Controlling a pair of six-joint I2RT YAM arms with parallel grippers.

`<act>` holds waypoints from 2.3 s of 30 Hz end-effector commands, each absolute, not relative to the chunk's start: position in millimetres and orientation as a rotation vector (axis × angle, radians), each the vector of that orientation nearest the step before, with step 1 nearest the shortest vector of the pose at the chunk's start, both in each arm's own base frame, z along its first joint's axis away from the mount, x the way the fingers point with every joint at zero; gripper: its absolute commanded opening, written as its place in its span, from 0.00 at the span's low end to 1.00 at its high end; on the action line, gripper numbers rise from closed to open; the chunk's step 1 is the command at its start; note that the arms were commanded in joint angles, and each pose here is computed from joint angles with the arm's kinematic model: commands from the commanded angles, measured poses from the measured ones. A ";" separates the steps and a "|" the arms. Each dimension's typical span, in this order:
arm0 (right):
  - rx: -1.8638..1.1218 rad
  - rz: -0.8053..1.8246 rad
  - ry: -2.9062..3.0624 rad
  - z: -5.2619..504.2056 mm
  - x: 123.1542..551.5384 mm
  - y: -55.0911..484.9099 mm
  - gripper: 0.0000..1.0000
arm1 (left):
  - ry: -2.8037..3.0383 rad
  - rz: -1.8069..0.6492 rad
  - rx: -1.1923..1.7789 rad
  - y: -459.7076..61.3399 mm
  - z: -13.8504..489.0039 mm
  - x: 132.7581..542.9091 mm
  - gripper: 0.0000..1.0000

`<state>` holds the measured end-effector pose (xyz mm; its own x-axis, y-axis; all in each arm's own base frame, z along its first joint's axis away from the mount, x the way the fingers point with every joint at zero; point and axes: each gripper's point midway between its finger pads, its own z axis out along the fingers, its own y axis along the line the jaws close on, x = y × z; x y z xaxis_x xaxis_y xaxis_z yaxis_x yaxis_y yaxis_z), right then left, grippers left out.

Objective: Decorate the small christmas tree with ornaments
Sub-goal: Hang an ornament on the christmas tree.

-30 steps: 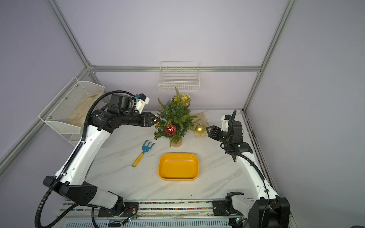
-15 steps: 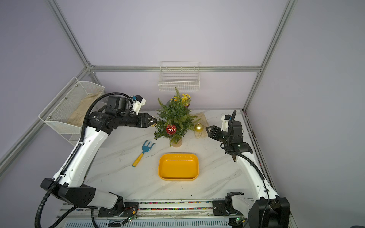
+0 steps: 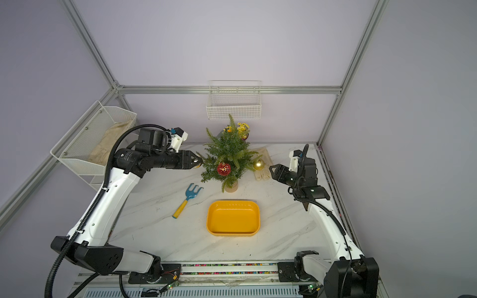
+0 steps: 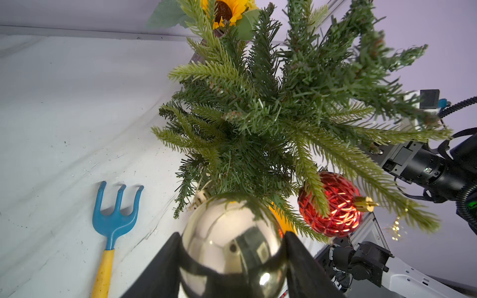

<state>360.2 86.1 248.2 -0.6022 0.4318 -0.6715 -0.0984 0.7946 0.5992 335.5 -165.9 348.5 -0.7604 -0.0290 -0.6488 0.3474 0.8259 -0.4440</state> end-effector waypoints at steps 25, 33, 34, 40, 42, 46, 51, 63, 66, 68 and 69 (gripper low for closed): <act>0.218 0.755 2.041 266.4 364.6 84.8 0.68 | 2.370 -0.752 0.213 -156.6 312.1 324.5 0.51; 0.215 0.756 2.042 266.6 365.4 85.2 0.68 | 2.402 -0.735 0.189 -148.3 296.4 326.0 0.51; 0.215 0.756 2.043 266.6 365.3 85.1 0.68 | 2.405 -0.737 0.187 -148.1 294.7 325.9 0.51; 0.214 0.757 2.042 266.8 365.9 85.4 0.68 | 2.423 -0.761 0.193 -150.3 286.3 326.0 0.55; 0.213 0.757 2.039 268.0 365.8 85.4 0.68 | 2.431 -0.760 0.186 -149.4 283.4 326.9 0.60; 0.215 0.756 2.041 267.7 366.0 85.1 0.68 | 2.435 -0.767 0.182 -149.8 282.1 328.6 0.74; 0.215 0.755 2.036 269.8 365.6 84.9 0.68 | 2.427 -0.751 0.175 -146.1 283.7 329.0 0.79; 0.221 0.715 2.045 262.9 369.1 80.4 0.68 | 2.376 -0.596 0.096 -124.4 278.6 338.4 0.86; 0.255 0.630 2.044 255.9 373.9 68.5 0.71 | 2.357 -0.495 0.027 -109.7 269.2 344.7 1.00; 0.298 0.562 2.041 250.1 378.5 57.7 0.77 | 2.340 -0.389 -0.061 -92.4 260.0 349.7 1.00; 0.318 0.527 2.036 247.9 380.5 52.2 0.80 | 2.328 -0.335 -0.104 -83.3 256.1 351.9 1.00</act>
